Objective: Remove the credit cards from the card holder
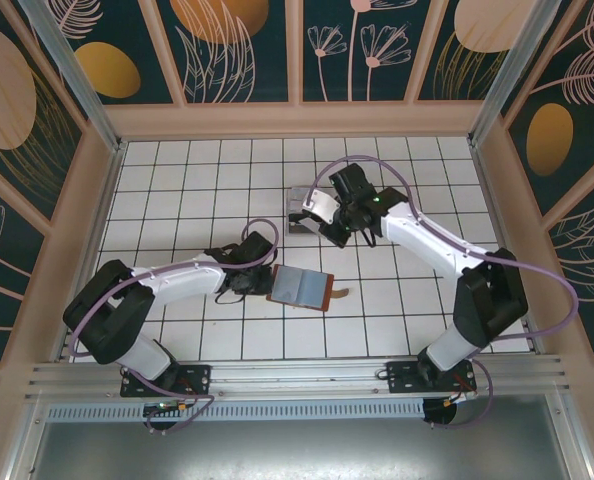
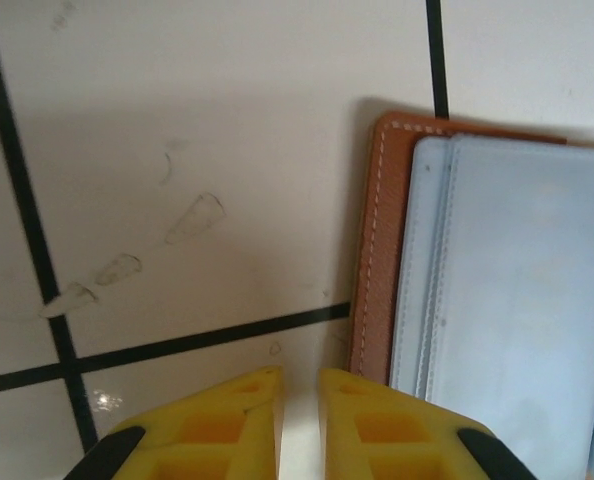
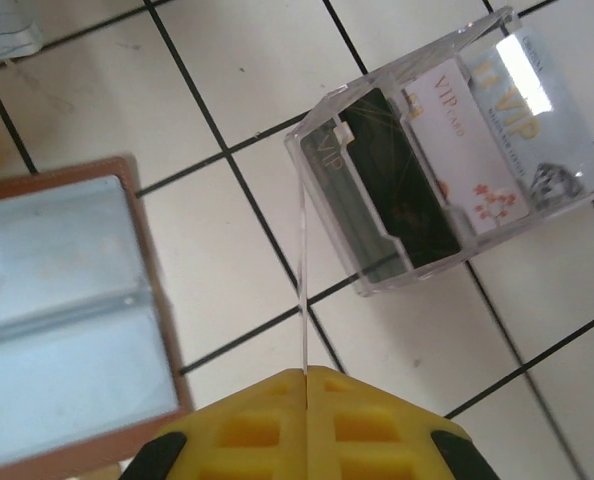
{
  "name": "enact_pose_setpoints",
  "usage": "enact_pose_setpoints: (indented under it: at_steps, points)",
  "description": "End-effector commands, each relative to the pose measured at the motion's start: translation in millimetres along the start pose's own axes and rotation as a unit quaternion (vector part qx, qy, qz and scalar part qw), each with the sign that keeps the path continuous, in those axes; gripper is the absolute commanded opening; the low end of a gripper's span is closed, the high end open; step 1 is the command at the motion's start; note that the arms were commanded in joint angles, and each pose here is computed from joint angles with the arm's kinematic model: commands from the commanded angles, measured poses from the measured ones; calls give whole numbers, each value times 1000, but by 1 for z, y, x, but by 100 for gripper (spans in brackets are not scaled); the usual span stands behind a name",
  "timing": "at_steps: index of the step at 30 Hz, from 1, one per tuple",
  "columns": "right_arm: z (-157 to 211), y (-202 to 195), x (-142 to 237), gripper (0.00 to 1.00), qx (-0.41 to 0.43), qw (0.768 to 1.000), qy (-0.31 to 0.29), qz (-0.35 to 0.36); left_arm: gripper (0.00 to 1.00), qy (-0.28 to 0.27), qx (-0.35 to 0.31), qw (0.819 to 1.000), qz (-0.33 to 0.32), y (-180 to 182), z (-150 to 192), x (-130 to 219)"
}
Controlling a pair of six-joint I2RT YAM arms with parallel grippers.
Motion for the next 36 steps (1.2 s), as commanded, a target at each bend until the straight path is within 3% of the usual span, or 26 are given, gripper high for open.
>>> enact_pose_setpoints:
  at_steps: [1, 7, 23, 36]
  points:
    - [8, -10, -5, 0, 74, 996, 46, 2, 18, 34, -28, 999, 31, -5, 13, -4]
    - [-4, -34, -13, 0, 106, 994, 39, 11, 17, 49, -40, 996, 62, -13, 19, -1]
    - [-29, -66, -41, 0, 161, 984, 74, -32, 20, -1, -22, 1000, 6, 0, 1, 15]
    - [-28, -77, -69, 0, 182, 976, 108, -49, 21, 3, -15, 1000, -10, 4, 1, 13]
Point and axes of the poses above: each hand's point on the last joint's axis, 136 mm out from that joint toward the fingers, its own x axis back along the fingers, its own y axis along the line the jaws close on, z = x × y, the point moved 3 cm from there along x, back along the fingers, and after that the axes turned 1 degree about x, right-handed, at the moved point
